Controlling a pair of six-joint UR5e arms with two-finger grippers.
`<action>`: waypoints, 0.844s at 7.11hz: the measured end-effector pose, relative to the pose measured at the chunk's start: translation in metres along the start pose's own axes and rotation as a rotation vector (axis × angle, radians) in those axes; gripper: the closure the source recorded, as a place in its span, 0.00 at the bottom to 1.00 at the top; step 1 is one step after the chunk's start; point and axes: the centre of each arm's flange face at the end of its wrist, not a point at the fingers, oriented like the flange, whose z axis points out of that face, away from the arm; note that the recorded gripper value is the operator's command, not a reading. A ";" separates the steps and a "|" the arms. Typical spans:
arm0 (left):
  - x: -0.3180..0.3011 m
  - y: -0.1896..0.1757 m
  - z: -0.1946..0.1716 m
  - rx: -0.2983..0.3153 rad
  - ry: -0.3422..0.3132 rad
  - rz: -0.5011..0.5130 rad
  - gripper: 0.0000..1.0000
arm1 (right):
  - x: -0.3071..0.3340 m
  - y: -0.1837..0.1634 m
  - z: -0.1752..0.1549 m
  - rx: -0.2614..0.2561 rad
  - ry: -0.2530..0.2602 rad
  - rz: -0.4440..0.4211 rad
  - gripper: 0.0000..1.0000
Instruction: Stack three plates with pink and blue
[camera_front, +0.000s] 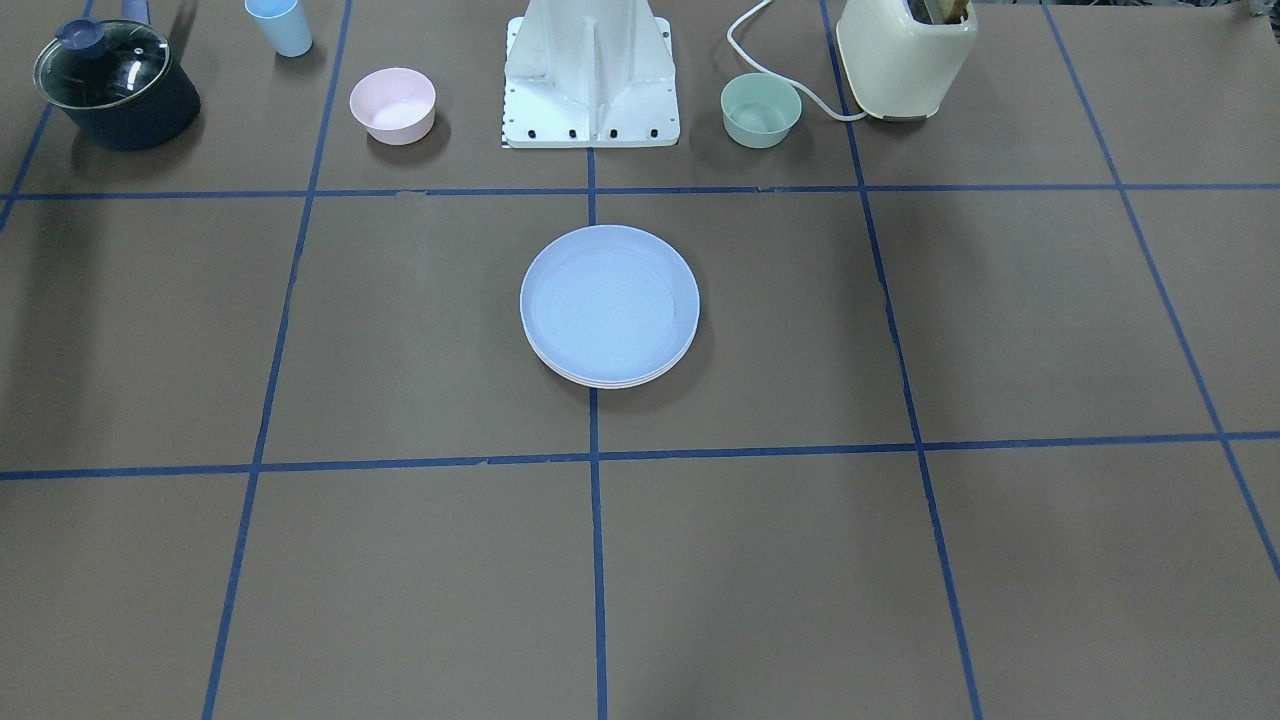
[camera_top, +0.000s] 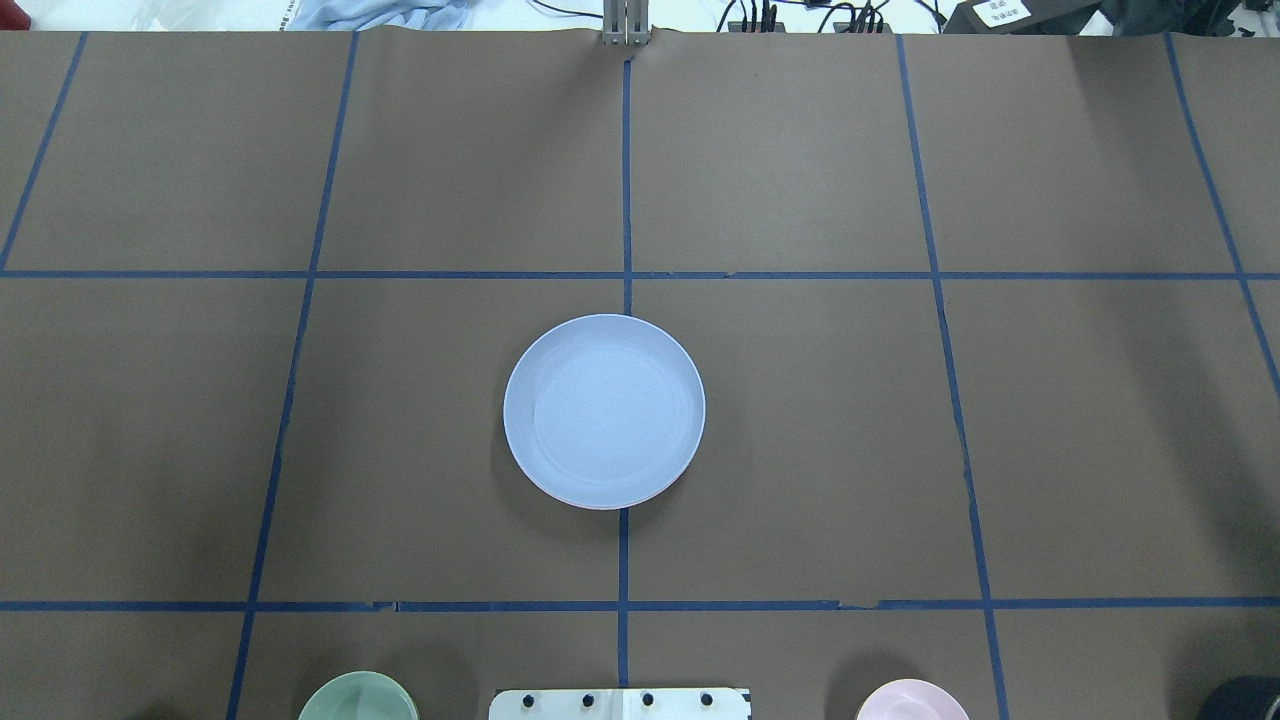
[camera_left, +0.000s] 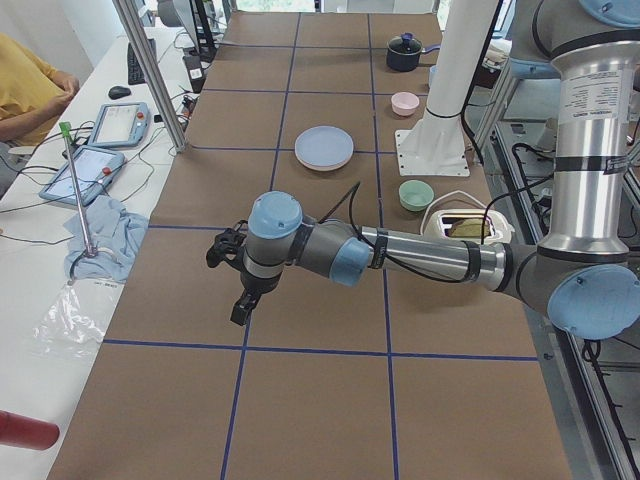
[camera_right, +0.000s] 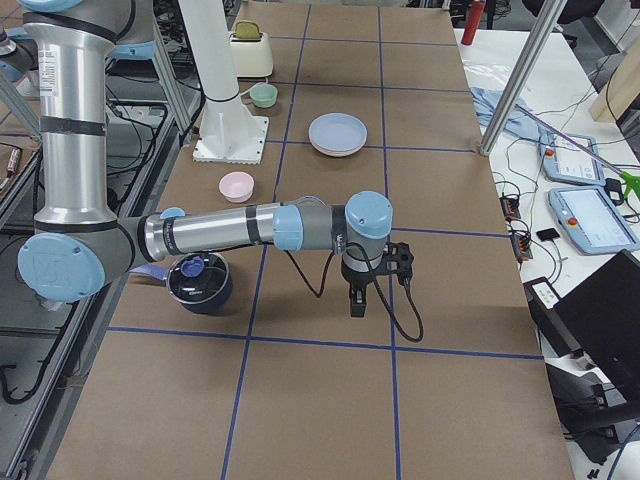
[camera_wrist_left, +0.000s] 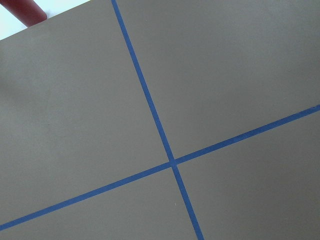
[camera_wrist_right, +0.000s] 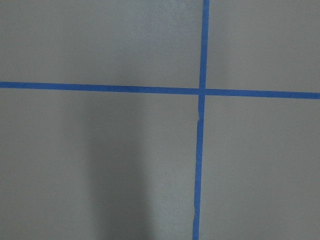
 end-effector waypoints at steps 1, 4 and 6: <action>-0.001 0.000 0.001 0.005 -0.001 0.005 0.00 | -0.001 -0.001 -0.001 0.001 -0.001 -0.004 0.00; -0.006 0.003 0.007 0.008 -0.001 0.009 0.00 | -0.003 -0.003 -0.002 0.005 -0.005 -0.011 0.00; -0.008 0.004 0.010 0.005 -0.001 0.006 0.01 | -0.003 -0.003 -0.002 0.004 -0.008 -0.012 0.00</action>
